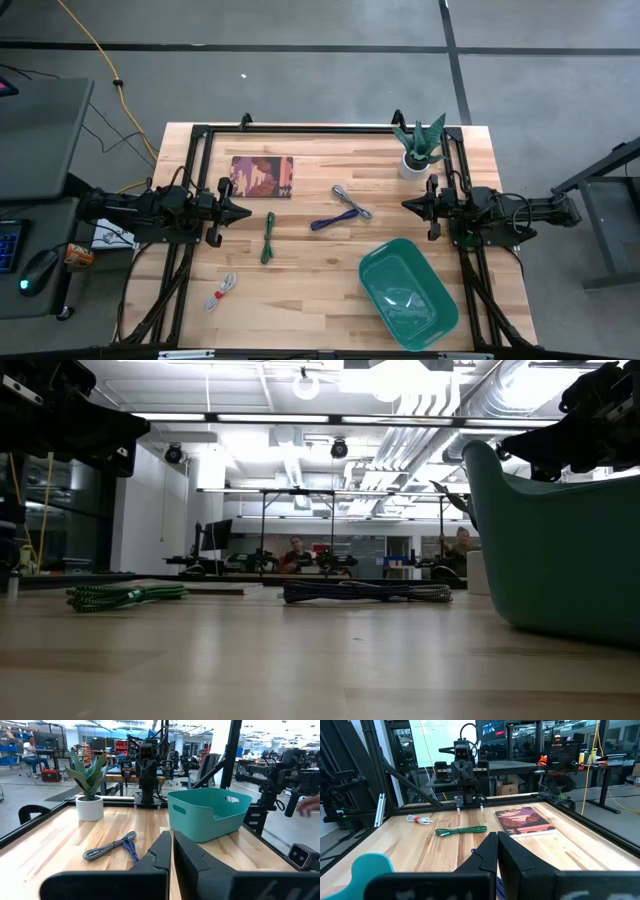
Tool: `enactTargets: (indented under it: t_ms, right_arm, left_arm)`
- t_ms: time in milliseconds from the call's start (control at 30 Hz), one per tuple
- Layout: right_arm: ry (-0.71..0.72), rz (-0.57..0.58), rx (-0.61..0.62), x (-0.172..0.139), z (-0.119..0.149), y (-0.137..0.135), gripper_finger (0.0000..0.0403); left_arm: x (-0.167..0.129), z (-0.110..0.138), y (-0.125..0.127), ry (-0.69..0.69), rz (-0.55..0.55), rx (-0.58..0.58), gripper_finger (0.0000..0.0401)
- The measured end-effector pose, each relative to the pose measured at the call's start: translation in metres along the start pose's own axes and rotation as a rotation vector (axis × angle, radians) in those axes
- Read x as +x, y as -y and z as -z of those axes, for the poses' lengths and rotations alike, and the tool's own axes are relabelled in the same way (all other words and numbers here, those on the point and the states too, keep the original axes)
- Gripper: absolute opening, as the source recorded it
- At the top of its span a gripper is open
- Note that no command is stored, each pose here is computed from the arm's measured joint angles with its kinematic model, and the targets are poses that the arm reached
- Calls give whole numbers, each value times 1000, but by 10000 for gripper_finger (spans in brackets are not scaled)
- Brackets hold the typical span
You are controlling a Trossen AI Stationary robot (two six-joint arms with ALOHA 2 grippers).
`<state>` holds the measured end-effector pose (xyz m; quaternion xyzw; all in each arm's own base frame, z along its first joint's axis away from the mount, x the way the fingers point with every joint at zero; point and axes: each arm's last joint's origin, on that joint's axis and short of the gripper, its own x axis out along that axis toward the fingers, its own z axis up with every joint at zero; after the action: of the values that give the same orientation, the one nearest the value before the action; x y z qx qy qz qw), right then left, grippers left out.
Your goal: Pick and place USB-C Cables
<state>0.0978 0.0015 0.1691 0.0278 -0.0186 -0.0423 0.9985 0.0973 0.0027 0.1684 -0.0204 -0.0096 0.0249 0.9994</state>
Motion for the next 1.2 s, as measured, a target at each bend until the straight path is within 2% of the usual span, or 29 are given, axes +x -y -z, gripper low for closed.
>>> enactTargets:
  t_ms: [533,633,700,833,900,1033,1200]
  right_arm:
    - [0,0,0,0,0,0,0]
    - [38,-2,-6,0,-4,0,0]
    - [65,-3,16,0,-6,0,0]
    - [179,-8,158,-1,-18,0,0]
    - [195,-9,190,1,-19,-1,3]
    - [169,79,229,9,-18,1,32]
    - [84,125,315,27,-31,-1,109]
  left_arm:
    - [0,0,0,1,-7,0,0]
    - [0,0,0,0,-7,0,0]
    - [0,0,0,0,-6,0,0]
    - [0,0,0,0,-7,0,0]
    - [0,0,0,1,-7,0,0]
    - [0,0,0,1,-7,0,0]
    - [0,-1,0,8,-7,0,0]
